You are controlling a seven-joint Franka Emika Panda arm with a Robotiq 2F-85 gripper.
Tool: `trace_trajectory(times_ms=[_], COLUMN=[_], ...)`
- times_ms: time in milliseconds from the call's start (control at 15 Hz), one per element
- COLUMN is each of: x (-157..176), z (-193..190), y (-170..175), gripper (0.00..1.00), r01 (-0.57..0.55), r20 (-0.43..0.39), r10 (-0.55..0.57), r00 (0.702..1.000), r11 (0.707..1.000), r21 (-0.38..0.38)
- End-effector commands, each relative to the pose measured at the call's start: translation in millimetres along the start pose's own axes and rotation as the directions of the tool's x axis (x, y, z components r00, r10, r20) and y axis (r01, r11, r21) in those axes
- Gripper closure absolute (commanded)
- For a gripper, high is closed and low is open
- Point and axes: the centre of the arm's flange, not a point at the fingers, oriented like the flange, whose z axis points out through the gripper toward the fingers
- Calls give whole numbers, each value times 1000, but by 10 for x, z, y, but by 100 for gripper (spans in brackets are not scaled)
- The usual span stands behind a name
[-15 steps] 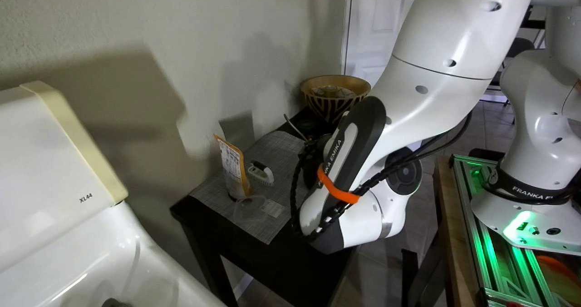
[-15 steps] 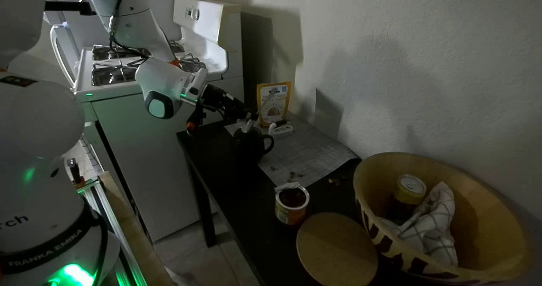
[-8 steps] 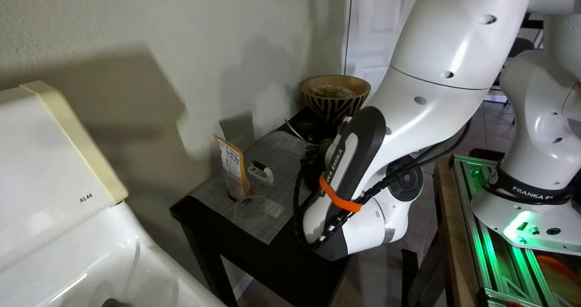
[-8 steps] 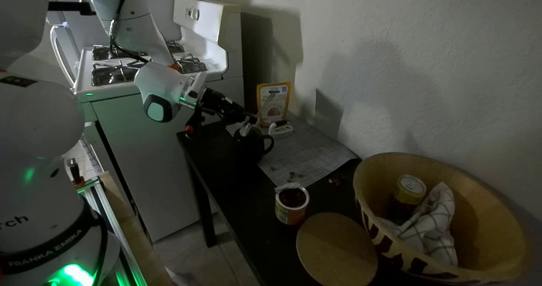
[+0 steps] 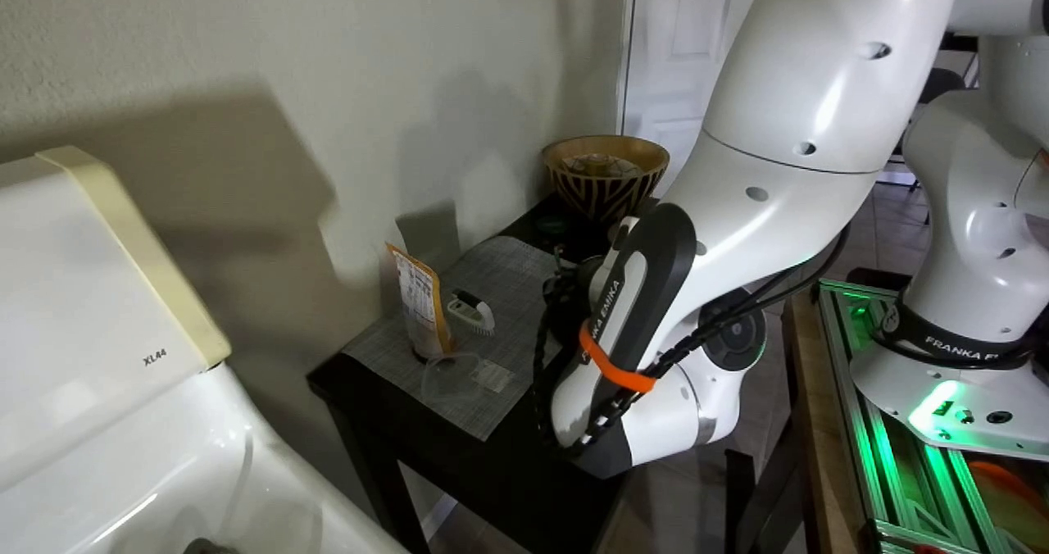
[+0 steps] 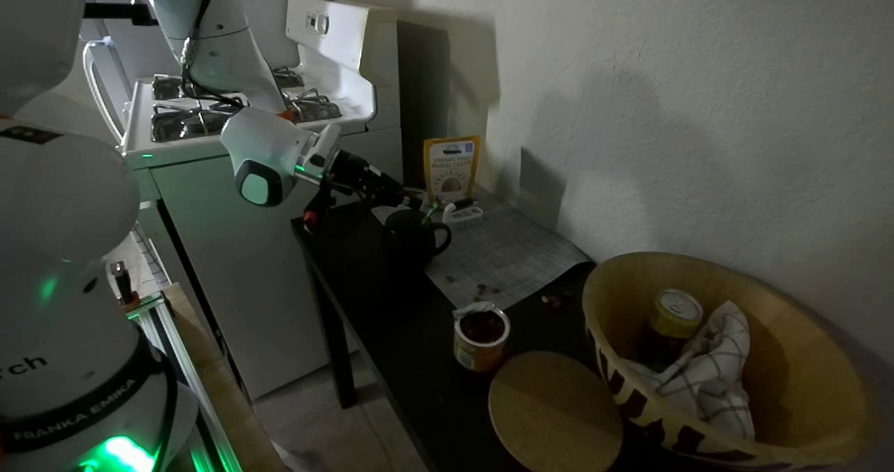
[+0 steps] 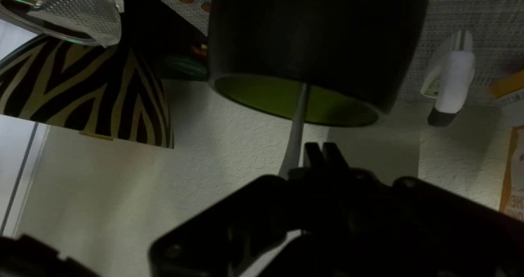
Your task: Lift the spoon from the table and put it in the black mug
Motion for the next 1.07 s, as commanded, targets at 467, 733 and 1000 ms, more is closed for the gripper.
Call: trace_trajectory(times_ms=[467, 733, 1000], x=[555, 1023, 1215], z=[-166, -118, 128], y=[735, 1396, 1368], gripper=[56, 27, 21], r01=[-169, -366, -439], r20=[-138, -276, -298], r10=[162, 331, 385], r00=[977, 903, 873], r11=[985, 926, 888], r21=[-40, -89, -137])
